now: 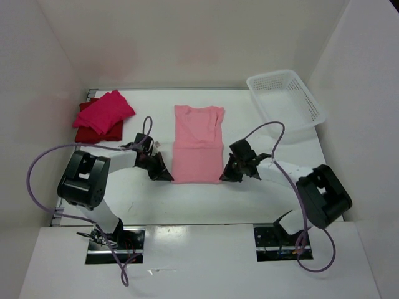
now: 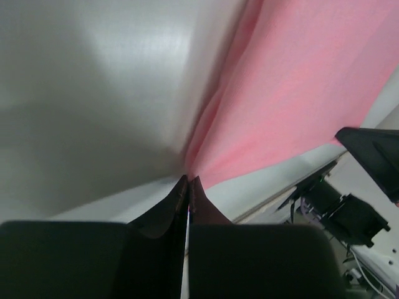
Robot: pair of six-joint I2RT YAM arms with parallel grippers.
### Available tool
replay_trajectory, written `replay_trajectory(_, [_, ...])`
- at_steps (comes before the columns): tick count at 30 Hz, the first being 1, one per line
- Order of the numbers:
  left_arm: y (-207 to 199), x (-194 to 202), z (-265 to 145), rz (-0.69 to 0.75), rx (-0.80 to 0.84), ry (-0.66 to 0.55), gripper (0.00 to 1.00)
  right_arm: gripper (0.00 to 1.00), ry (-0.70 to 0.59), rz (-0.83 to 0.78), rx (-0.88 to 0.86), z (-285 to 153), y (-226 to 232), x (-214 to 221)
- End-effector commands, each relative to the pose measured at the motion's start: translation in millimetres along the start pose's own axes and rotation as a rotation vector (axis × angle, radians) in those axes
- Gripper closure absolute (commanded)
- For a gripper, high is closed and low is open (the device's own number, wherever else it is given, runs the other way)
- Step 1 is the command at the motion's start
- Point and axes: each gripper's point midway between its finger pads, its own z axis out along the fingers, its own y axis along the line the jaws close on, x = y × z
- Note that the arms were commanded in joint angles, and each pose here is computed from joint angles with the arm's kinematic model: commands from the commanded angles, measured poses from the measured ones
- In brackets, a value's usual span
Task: Fold and stack the t-shirts
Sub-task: Grab one side of the 2/3 rectangular tshirt with both arms, then fold the long partially folded tshirt into a neat square
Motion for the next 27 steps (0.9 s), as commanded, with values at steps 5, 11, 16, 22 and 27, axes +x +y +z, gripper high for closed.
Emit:
replay_trajectory(5, [13.1, 87.1, -59.4, 0.024, 0.003, 0.134, 1.00, 1.00, 0.156, 0.034, -0.049, -61.4, -5.3, 93.1])
replay_trajectory(11, [-27.1, 97.8, -110.1, 0.043, 0.090, 0.072, 1.00, 1.00, 0.100, 0.078, -0.184, -125.9, 16.2, 82.6])
replay_trajectory(16, [-85.7, 14.6, -131.6, 0.145, 0.103, -0.136, 1.00, 1.00, -0.086, -0.012, -0.241, -136.3, 53.2, -26.9])
replay_trajectory(22, [-123.5, -97.0, -93.7, 0.171, 0.079, -0.263, 1.00, 1.00, -0.167, -0.058, -0.182, -86.0, 72.0, -141.4])
replay_trajectory(27, [-111.3, -149.8, -40.1, 0.132, 0.000, -0.252, 1.00, 1.00, -0.149, -0.015, -0.069, -19.1, 49.1, -194.8])
